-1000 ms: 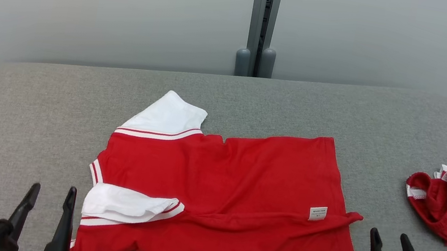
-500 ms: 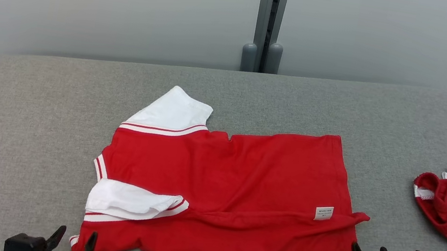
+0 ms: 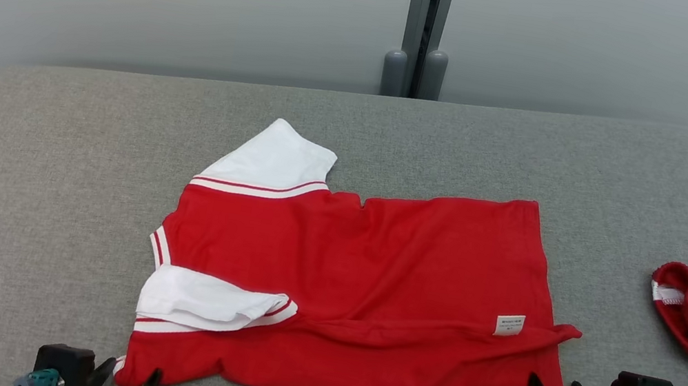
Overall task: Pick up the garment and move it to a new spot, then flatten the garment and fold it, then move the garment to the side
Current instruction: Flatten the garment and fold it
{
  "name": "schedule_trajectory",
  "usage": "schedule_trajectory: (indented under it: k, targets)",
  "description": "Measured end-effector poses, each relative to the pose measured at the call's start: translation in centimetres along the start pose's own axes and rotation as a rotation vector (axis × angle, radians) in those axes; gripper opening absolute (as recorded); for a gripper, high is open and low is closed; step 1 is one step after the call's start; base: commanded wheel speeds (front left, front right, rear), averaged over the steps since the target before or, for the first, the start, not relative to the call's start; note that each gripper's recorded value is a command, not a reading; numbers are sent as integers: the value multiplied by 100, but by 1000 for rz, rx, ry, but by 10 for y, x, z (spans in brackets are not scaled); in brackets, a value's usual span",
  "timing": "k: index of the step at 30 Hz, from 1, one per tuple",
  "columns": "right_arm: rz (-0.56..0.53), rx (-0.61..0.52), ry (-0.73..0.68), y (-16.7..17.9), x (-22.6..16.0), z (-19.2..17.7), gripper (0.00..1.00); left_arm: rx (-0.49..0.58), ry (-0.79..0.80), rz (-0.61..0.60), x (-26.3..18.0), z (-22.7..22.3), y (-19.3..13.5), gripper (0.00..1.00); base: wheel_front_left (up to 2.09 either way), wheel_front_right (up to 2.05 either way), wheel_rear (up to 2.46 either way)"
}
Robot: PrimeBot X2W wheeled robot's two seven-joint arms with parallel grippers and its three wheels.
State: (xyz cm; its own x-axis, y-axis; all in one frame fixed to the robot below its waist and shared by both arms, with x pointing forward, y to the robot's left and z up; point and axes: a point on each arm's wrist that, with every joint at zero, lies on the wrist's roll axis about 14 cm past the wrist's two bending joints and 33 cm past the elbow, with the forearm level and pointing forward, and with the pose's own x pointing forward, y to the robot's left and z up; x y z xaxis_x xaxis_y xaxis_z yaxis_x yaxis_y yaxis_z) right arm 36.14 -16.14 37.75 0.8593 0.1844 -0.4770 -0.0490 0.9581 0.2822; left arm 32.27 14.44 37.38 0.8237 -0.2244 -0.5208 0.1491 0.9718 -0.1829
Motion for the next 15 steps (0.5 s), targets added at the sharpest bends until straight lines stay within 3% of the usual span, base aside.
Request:
schedule_trajectory:
  k: [8,9,10,11,12,13,15]
  targets:
    - [16,-8,24,5,10,0,100,-3,42,-9,9,-3,-1,100,0,0,0]
    - [19,-10,26,6,11,0,90,-4,44,-8,10,-3,-1,92,0,0,0]
    - [22,-12,29,8,12,0,58,-6,50,-8,10,-4,-1,73,0,0,0]
    - [25,-13,34,9,12,-1,42,-8,53,-11,11,-5,-1,49,0,0,0]
    - [28,-13,38,9,13,-2,14,-10,55,-11,12,-5,-2,18,0,0,0]
    - [29,-11,41,10,13,-3,0,-11,53,-10,12,-5,-1,0,0,0,0]
    - [31,-9,45,11,13,-4,0,-12,49,-13,12,-5,-1,0,0,0,0]
